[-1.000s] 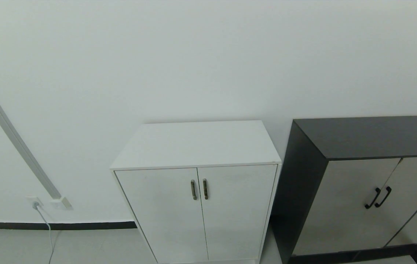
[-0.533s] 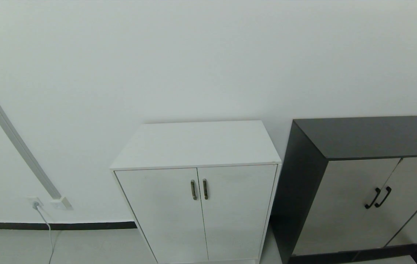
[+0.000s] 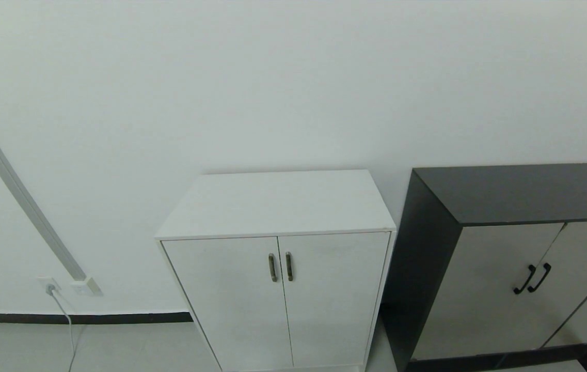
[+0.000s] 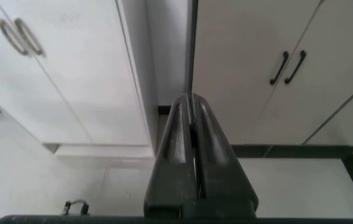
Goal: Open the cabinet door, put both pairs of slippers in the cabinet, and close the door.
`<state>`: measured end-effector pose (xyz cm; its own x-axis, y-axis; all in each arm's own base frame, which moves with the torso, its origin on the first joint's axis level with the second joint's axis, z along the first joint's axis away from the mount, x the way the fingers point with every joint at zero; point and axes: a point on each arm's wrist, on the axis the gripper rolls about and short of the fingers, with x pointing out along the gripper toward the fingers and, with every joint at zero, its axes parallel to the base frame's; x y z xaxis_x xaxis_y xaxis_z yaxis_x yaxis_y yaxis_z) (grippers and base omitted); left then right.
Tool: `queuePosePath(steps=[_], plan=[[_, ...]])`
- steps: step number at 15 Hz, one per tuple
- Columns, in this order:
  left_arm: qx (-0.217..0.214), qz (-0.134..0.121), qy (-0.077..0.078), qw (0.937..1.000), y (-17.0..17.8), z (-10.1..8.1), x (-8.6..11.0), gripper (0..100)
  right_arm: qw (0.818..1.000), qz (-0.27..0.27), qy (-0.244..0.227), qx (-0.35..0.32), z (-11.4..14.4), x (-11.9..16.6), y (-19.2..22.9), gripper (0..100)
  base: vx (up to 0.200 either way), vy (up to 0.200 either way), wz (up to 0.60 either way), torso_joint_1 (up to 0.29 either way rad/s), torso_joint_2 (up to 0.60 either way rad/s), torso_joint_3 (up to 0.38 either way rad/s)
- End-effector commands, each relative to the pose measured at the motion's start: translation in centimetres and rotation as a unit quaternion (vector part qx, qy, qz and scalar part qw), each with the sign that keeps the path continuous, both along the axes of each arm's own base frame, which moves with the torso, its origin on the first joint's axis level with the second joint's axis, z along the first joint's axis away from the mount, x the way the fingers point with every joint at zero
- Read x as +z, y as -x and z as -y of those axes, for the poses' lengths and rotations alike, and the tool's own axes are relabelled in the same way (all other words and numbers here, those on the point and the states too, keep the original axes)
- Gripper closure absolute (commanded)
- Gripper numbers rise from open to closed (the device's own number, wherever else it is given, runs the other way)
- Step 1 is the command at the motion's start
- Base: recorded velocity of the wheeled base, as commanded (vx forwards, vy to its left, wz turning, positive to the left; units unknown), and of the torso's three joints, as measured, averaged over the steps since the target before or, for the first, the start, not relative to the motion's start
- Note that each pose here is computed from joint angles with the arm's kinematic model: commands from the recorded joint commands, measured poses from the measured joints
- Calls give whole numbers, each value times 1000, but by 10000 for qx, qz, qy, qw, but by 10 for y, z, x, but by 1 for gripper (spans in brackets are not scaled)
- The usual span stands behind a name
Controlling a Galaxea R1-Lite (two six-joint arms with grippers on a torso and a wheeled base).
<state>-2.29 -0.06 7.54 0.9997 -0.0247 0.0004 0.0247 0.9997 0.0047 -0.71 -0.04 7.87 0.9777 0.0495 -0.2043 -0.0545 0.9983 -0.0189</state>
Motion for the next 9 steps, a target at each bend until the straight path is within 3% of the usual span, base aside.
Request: queuePosePath(steps=[1, 5, 6, 9], plan=[[8, -2, 0, 10000, 0, 0, 0, 100, 9999, 161, -18, -48, 0, -1, 3, 100, 0, 0, 0, 0, 0, 0], [1, -2, 0, 10000, 0, 0, 0, 100, 9981, 567, -71, -246, 0, -2, 9, 100, 0, 0, 0, 0, 0, 0], [8, -10, 0, 10000, 0, 0, 0, 100, 9954, 925, -91, -229, 0, -3, 14, 100, 0, 0, 0, 0, 0, 0], [-7, -9, -15, 10000, 0, 0, 0, 100, 9933, 1032, -266, -438, 1, -3, 16, 100, 0, 0, 0, 0, 0, 0]])
